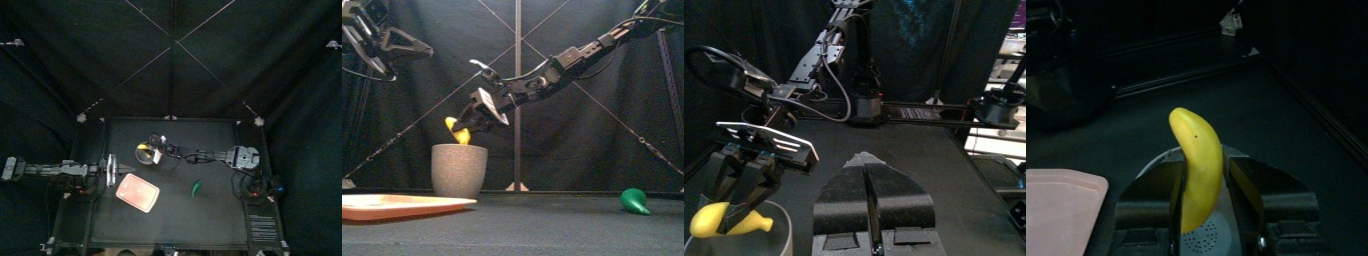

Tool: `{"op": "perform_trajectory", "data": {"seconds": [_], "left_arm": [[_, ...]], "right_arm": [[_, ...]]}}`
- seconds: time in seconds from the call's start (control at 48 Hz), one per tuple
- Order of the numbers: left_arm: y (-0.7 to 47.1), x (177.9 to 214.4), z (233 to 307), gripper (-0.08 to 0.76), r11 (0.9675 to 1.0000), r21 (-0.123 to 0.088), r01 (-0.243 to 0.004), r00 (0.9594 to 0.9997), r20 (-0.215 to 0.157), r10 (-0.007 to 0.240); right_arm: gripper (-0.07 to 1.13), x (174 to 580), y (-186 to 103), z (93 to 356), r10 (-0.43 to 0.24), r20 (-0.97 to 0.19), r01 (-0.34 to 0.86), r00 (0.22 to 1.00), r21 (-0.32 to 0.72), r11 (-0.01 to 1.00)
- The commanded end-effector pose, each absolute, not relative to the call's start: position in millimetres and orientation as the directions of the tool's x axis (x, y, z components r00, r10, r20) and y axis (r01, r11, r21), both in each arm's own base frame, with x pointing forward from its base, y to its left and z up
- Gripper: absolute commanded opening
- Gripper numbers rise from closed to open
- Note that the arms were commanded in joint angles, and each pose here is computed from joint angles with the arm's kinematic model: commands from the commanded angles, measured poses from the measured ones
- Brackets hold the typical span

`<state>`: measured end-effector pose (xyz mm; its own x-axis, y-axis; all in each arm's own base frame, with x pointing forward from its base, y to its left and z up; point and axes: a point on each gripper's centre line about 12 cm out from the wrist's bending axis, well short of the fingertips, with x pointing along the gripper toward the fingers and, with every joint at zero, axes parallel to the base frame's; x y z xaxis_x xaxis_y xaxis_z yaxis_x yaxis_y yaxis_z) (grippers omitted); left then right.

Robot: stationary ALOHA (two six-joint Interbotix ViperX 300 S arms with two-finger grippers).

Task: Pick the banana then place it in the grey bowl
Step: Drop banana in the grey bowl and return to neutral

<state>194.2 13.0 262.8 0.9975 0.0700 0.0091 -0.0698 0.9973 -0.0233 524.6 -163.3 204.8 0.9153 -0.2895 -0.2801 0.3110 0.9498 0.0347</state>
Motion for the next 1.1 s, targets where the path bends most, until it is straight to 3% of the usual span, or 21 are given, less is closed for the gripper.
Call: {"op": "perform_trajectory", "data": {"seconds": [0.021,0.208,0.438,0.708,1.104], "left_arm": [[13.0,195.5,265.9,0.001,0.9974,-0.022,-0.069,0.9974,0.02,0.07],[12.8,195.3,264.7,0.001,0.9976,-0.016,-0.068,0.9976,0.017,0.068],[12.7,194.7,262.2,0.001,0.9976,-0.016,-0.068,0.9976,0.011,0.068],[13.0,193.8,257.8,0.001,0.9974,-0.017,-0.07,0.9976,0.0,0.07],[17.3,193.1,256.6,-0.001,0.9958,-0.01,-0.091,0.9958,-0.003,0.091]], "right_arm": [[0.7,523.3,-168.2,228.7,-0.302,-0.233,0.318,0.925,0.034,0.948],[0.88,516.4,-165.1,227.4,-0.299,-0.245,0.316,0.922,0.032,0.948],[0.88,492.4,-151.8,242.8,-0.288,-0.21,0.295,0.934,0.003,0.956],[0.88,428.6,-100.9,268.0,-0.223,-0.077,0.224,0.972,-0.005,0.975],[0.88,355.6,-47.9,275.3,-0.131,0.055,0.131,0.99,0.007,0.991]]}}
